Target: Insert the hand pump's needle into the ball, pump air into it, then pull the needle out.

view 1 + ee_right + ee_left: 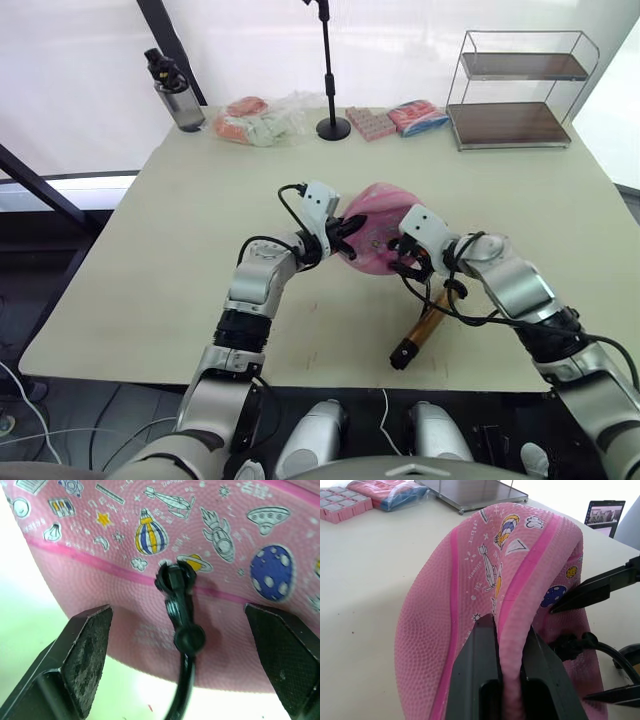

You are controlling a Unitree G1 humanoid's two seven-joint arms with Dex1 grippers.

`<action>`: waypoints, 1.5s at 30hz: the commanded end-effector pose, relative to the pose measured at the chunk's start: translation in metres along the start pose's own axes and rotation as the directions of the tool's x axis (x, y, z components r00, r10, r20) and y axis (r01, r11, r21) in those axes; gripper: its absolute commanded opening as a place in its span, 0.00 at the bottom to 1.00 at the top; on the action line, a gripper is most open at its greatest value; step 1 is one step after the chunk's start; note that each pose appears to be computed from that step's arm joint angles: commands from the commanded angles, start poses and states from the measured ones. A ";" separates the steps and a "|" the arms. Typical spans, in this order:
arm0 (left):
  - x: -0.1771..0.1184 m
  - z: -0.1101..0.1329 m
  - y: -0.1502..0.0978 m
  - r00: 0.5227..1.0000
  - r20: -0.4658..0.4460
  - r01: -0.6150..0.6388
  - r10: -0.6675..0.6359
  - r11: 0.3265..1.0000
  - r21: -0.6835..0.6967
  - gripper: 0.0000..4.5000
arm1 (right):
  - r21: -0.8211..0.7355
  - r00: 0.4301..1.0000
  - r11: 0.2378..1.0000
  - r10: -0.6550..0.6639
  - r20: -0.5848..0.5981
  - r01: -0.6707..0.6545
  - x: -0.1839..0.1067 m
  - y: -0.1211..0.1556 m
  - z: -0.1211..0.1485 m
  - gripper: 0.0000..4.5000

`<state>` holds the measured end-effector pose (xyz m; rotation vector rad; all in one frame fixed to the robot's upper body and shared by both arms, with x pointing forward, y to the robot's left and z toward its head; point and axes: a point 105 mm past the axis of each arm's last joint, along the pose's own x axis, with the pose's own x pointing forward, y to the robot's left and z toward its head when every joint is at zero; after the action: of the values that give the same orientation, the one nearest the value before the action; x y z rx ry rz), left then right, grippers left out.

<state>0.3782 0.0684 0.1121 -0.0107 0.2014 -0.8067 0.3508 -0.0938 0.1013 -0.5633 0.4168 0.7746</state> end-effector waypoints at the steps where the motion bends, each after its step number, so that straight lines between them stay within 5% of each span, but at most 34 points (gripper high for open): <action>1: -0.005 -0.058 0.004 0.982 -0.185 -0.040 0.025 0.996 -0.079 0.00 | 0.007 0.992 0.998 -0.063 0.108 0.062 -0.023 -0.016 0.014 0.99; 9: -0.004 -0.055 0.003 0.983 -0.182 -0.031 0.017 0.997 -0.072 0.00 | 0.022 0.959 0.999 -0.036 0.282 0.031 -0.059 -0.005 0.016 0.99; 23: -0.001 -0.047 0.000 0.985 -0.171 -0.003 -0.003 0.999 -0.033 0.00 | 0.137 0.920 0.990 -0.094 0.381 0.045 -0.116 0.000 -0.020 0.99; 31: 0.001 -0.043 0.000 0.986 -0.167 0.005 -0.008 1.000 -0.014 0.00 | 0.141 0.882 0.989 -0.097 0.462 0.035 -0.133 -0.003 -0.026 0.99; 36: 0.001 -0.040 0.002 0.986 -0.165 0.006 -0.006 1.000 -0.002 0.00 | 0.182 0.806 0.983 -0.097 0.584 -0.013 -0.149 -0.010 -0.020 0.99; 45: 0.001 -0.035 0.002 0.986 -0.165 0.019 -0.013 0.999 0.032 0.00 | 0.107 0.799 0.990 -0.137 0.586 0.091 -0.149 -0.014 -0.031 0.99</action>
<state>0.3812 0.0676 0.1206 0.0548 0.1825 -0.8393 0.2624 -0.2025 0.1550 -0.2207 -0.1242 0.7666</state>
